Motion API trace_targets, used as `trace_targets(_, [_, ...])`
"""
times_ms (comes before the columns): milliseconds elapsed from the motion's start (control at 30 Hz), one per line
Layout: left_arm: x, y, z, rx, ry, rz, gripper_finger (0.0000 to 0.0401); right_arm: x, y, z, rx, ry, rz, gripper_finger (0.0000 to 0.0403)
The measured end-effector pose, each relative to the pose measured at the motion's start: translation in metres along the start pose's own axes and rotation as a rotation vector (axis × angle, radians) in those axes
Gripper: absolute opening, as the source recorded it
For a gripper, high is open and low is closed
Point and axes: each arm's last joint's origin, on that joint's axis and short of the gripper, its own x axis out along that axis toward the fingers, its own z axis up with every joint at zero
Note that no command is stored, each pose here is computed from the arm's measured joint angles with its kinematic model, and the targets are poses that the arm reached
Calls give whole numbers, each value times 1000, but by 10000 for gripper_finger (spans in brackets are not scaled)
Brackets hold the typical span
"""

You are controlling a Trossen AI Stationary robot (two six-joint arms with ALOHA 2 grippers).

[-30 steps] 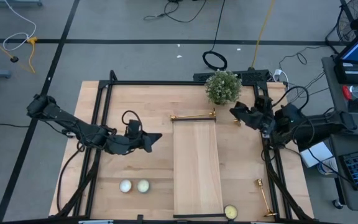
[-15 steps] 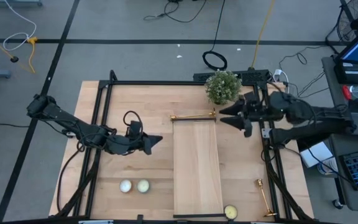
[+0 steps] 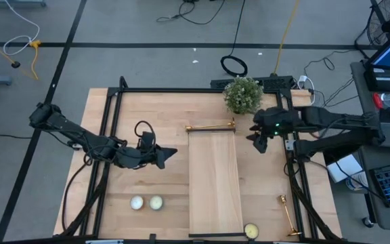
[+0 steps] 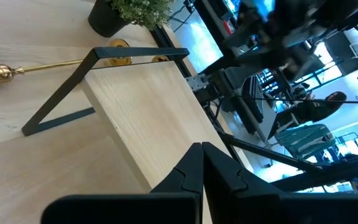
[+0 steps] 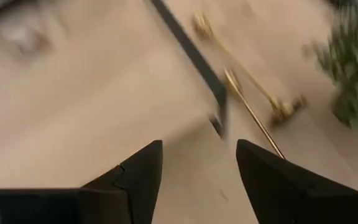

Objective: Pick & Place candle stick holders
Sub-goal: Put the top right gold candle holder on the shelf

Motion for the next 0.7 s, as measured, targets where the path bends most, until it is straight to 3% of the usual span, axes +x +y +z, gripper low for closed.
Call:
trace_targets(167, [-1,-1,-2,-5,14,-7,22,15,-2,-8,-99,177,-76,203])
trace_targets(400, [-2,-1,-3,-10,21,-11,17,33,-3,-4,-249,232,-144,203])
trace_targets(533, [-2,-1,-3,-6,27,-14,4,48,-9,0,-261,298,-144,203])
trace_targets(700, [-2,-1,-3,-3,27,-14,21,67,-16,8,-289,334,-140,203])
